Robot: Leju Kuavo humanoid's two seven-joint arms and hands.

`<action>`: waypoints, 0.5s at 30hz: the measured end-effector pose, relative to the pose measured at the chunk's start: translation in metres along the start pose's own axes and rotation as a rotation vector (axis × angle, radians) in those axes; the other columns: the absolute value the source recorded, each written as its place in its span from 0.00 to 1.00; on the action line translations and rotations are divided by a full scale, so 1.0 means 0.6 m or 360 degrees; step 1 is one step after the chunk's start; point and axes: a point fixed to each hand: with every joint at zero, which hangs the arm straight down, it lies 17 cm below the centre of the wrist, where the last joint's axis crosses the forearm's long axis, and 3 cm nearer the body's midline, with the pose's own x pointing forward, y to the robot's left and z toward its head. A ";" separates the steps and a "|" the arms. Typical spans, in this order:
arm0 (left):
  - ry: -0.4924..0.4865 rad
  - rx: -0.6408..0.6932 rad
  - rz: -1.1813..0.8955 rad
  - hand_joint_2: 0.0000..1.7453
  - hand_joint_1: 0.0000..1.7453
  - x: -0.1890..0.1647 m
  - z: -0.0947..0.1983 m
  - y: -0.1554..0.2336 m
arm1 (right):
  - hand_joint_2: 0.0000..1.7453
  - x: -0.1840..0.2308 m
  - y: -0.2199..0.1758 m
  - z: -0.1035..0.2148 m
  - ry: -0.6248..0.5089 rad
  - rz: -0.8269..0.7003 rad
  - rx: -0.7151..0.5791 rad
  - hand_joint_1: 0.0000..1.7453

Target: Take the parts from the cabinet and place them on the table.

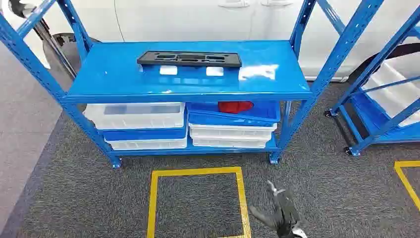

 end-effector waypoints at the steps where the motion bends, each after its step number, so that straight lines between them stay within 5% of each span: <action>1: -0.0005 0.0002 0.0007 0.00 0.00 0.002 0.000 0.000 | 1.00 0.033 -0.002 -0.013 -0.0083 0.0019 -0.0001 0.00; 8: -0.0033 0.0033 0.0059 0.00 0.00 0.013 -0.004 0.003 | 1.00 0.246 0.020 -0.073 -0.0579 0.0243 0.0002 0.00; 15: -0.0044 0.0043 0.0073 0.00 0.00 0.020 -0.006 0.003 | 1.00 0.360 0.114 -0.101 -0.0845 0.0566 0.0072 0.00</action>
